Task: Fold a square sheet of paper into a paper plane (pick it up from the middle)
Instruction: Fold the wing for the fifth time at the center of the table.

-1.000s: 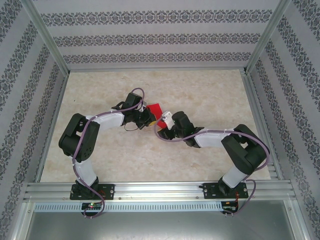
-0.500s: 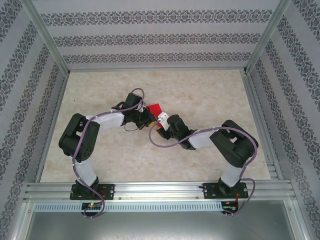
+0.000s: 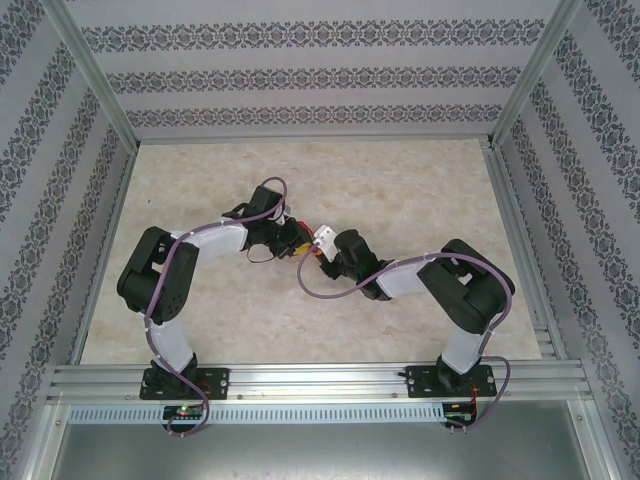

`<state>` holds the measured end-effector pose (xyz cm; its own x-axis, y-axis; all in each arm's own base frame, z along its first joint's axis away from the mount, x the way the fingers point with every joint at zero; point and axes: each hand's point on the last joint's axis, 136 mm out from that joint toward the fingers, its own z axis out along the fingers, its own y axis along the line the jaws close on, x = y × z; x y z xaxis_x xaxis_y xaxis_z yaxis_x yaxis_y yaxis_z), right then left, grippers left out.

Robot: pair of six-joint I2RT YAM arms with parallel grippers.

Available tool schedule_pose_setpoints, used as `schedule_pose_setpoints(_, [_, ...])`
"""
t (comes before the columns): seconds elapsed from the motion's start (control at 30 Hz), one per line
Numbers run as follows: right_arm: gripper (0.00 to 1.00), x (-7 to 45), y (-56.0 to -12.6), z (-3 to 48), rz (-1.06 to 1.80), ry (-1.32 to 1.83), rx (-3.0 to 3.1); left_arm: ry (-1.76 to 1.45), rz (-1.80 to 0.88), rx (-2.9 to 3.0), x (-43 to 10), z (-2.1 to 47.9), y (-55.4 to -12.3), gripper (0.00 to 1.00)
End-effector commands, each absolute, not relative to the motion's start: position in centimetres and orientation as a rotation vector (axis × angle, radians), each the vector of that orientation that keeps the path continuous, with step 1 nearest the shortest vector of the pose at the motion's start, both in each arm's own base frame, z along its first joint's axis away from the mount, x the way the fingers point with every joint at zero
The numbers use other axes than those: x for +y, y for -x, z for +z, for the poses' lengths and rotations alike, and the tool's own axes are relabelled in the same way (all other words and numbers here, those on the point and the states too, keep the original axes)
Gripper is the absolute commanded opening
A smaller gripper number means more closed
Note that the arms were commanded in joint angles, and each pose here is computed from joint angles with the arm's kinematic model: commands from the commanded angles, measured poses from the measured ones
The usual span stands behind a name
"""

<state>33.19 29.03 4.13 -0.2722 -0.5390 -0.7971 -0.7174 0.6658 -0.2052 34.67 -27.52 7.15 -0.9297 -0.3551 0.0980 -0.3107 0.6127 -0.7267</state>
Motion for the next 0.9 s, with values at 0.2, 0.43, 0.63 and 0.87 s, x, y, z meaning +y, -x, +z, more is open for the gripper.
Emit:
schedule_pose_setpoints(0.2, [0.03, 30.6, -31.8, 5.0, 0.588, 0.861, 2.035, 0.613, -1.147, 2.648, -22.4, 10.8, -37.0, 0.43])
schedule_pose_setpoints(0.43, [0.00, 31.9, -31.2, 4.5, 0.794, 0.747, 2.127, 0.552, -1.216, 2.559, -22.0, 11.5, -36.8, 0.50])
schedule_pose_setpoints(0.63, [0.00, 32.9, -31.1, 4.0, 0.940, 0.657, 2.192, 0.434, -1.287, 2.533, -23.0, 10.8, -35.6, 0.46])
schedule_pose_setpoints(0.87, [0.00, 33.0, -31.3, 3.2, 1.068, 0.550, 2.260, 0.341, -1.301, 2.544, -23.9, 9.9, -34.5, 0.34])
